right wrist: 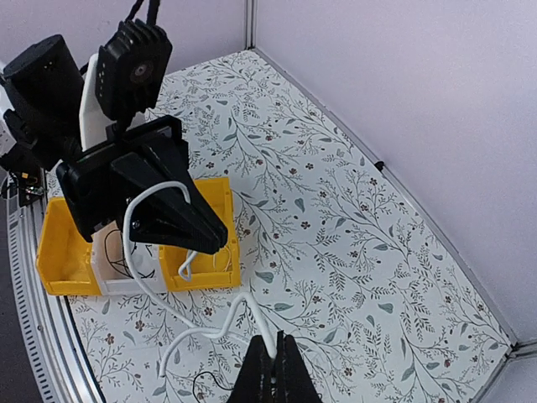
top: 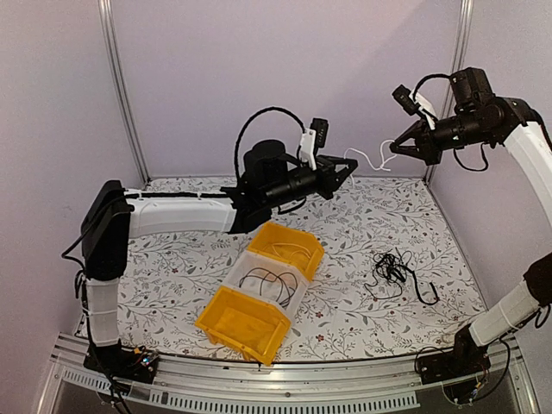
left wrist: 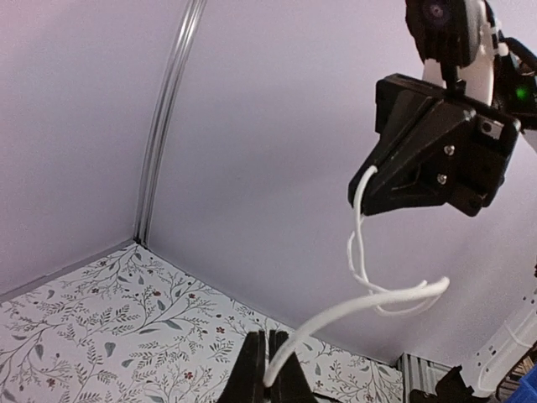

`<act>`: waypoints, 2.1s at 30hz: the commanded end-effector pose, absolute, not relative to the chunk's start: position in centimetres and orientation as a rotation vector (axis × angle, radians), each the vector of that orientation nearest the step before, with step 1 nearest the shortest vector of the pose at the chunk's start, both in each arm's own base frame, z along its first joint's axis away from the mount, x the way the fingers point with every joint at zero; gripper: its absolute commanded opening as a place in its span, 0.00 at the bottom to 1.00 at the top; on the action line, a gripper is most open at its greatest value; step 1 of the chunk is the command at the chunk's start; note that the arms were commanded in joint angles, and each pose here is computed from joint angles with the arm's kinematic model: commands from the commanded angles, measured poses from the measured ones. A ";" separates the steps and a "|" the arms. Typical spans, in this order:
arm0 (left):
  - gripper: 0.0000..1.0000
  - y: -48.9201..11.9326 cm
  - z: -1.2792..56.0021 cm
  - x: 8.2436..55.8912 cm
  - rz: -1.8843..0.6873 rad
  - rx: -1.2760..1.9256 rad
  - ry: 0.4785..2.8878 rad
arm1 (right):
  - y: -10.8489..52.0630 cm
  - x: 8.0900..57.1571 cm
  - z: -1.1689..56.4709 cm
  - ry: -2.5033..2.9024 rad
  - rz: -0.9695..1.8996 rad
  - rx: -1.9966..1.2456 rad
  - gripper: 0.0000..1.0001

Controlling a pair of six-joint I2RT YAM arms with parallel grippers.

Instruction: Untangle the cables

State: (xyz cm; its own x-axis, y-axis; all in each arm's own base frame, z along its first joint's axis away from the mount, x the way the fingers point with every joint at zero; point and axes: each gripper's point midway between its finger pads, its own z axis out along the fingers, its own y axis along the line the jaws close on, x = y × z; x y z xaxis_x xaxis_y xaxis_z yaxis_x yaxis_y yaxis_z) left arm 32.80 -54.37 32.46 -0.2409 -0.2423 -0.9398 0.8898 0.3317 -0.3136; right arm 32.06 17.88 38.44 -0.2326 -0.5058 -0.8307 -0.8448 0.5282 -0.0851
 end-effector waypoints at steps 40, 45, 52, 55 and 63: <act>0.43 -36.5 17.5 32.3 -0.865 0.701 1.919 | 37.8 37.3 17.4 2.105 0.695 -1.502 0.00; 0.45 -33.0 16.9 30.0 -0.808 0.660 1.974 | 39.2 36.5 15.1 2.131 0.711 -1.531 0.00; 0.47 -29.6 16.2 28.7 -0.718 0.582 2.056 | 39.6 38.0 13.0 2.167 0.643 -1.511 0.00; 0.47 -28.8 17.5 28.7 -0.718 0.519 2.031 | 39.9 38.0 12.3 2.175 0.655 -1.514 0.00; 0.47 -27.2 19.1 28.3 -0.724 0.415 2.007 | 42.3 38.9 9.8 2.158 0.665 -1.538 0.00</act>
